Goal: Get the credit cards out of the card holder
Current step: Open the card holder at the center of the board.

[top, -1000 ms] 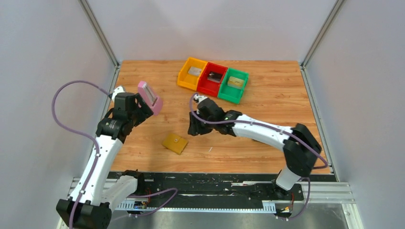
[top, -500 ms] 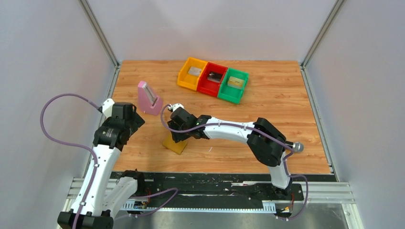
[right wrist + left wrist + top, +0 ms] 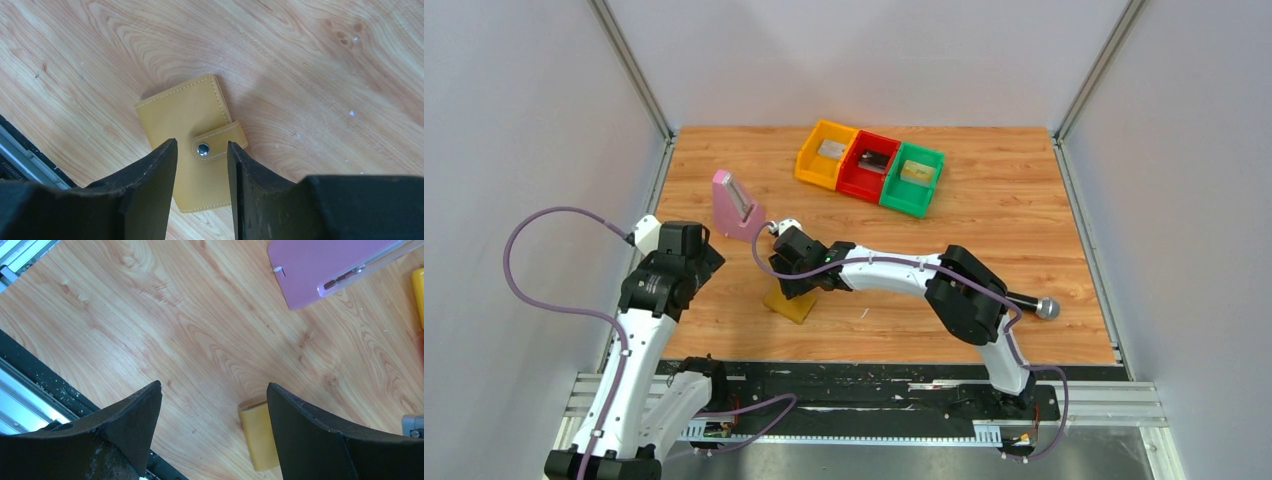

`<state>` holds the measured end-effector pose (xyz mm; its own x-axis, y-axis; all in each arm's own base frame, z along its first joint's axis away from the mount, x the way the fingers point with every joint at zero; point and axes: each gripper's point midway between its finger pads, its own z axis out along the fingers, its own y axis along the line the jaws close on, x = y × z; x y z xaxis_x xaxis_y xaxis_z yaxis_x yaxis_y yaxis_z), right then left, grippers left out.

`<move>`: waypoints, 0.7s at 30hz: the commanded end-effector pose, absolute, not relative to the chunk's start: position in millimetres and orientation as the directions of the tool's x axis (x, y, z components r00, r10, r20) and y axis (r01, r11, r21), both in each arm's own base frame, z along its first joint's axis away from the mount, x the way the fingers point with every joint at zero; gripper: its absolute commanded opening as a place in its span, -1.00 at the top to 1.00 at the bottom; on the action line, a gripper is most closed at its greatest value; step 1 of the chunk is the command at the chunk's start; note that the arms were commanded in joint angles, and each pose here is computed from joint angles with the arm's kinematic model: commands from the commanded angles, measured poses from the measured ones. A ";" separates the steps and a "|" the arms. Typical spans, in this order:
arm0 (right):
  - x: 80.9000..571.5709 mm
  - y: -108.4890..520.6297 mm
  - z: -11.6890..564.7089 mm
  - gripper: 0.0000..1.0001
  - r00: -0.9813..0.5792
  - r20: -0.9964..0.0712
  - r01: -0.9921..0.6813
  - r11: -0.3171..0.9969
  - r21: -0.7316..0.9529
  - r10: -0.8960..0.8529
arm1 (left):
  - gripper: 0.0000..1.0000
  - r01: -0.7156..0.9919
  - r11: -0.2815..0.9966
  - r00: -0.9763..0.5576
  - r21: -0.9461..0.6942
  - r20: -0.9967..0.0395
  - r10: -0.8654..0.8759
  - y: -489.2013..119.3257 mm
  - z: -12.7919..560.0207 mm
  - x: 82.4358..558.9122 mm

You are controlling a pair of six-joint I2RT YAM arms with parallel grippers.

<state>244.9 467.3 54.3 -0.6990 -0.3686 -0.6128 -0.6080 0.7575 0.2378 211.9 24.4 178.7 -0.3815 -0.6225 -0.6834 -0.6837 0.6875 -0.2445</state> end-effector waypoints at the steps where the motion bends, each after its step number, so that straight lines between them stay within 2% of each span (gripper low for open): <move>1: 251.5 480.5 64.9 0.14 -0.667 -0.650 -0.626 0.747 0.223 -0.365 | -0.71 -0.711 0.654 -0.332 -0.259 -0.696 -0.637 31.4 181.0 209.9; 14: 244.0 463.7 29.6 0.17 -0.688 -0.584 -0.603 0.787 0.131 -0.430 | -0.71 -0.698 0.664 -0.359 -0.269 -0.670 -0.649 24.0 167.8 210.8; 21: 244.2 443.1 27.4 0.47 -0.700 -0.574 -0.564 0.822 0.080 -0.424 | -0.69 -0.685 0.671 -0.379 -0.284 -0.649 -0.660 17.3 159.7 212.2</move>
